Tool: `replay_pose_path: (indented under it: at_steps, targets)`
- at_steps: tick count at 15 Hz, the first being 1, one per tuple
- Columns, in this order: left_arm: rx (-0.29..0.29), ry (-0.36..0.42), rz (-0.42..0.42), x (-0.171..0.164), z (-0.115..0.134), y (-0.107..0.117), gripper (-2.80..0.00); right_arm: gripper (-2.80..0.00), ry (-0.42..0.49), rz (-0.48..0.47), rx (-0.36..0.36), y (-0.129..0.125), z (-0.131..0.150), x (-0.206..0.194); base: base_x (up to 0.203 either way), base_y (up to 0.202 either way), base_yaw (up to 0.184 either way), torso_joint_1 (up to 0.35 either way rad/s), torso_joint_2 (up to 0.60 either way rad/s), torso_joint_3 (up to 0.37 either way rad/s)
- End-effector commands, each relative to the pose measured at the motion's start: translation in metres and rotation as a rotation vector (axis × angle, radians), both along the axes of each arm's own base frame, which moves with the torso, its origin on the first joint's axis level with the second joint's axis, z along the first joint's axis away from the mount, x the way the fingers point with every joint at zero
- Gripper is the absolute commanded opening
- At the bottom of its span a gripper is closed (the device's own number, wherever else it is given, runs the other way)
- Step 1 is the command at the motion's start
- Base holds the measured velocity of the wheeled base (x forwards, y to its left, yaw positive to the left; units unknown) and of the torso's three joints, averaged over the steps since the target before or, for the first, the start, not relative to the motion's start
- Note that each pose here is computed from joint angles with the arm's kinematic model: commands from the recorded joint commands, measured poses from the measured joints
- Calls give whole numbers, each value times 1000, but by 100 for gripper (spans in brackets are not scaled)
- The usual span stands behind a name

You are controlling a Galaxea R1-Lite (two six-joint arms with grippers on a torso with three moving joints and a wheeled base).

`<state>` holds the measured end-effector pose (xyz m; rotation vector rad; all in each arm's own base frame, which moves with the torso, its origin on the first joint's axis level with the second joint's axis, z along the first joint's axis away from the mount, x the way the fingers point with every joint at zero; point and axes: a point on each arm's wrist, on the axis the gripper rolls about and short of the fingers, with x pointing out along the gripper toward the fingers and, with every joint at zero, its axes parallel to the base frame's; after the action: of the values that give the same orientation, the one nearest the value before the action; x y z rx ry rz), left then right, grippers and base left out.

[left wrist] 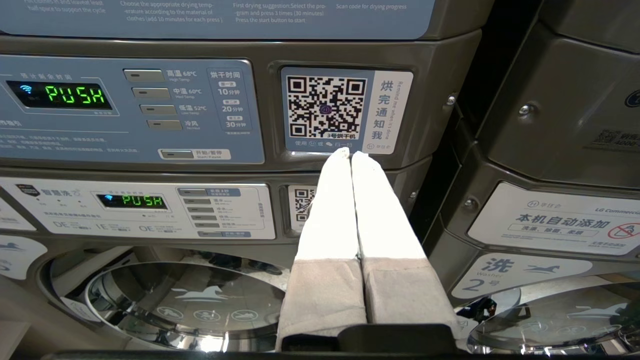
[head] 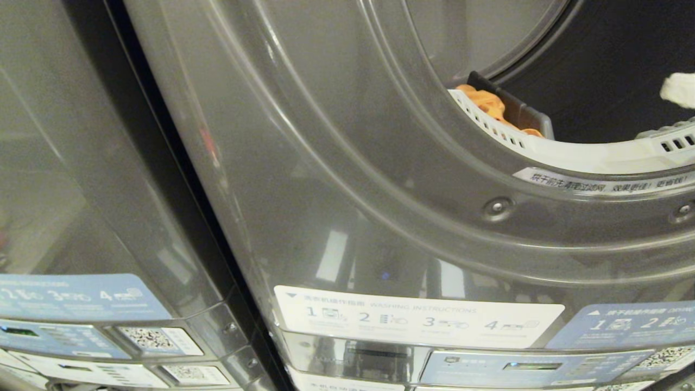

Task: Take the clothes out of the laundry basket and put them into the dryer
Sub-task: Close the dryer

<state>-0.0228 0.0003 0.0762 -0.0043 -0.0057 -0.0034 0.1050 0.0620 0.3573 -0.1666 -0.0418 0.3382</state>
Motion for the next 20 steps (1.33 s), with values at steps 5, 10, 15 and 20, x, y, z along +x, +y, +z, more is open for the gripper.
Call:
replay_pose_path:
  at_steps: [5, 10, 15, 20]
  targets:
    - [0, -2, 0, 0, 0, 0, -280, -280, -43, -173, 1, -59, -78, -99, 0, 0, 0, 0, 0, 0]
    - [0, -2, 0, 0, 0, 0, -280, -280, 144, -454, -16, -60, -168, -119, 0, 0, 0, 0, 0, 0]
    - [0, -2, 0, 0, 0, 0, -280, -280, 202, -607, -85, -66, -253, -105, 0, 0, 0, 0, 0, 0]
    - [0, -2, 0, 0, 0, 0, -280, -280, 246, -357, -39, -61, -278, -109, 0, 0, 0, 0, 0, 0]
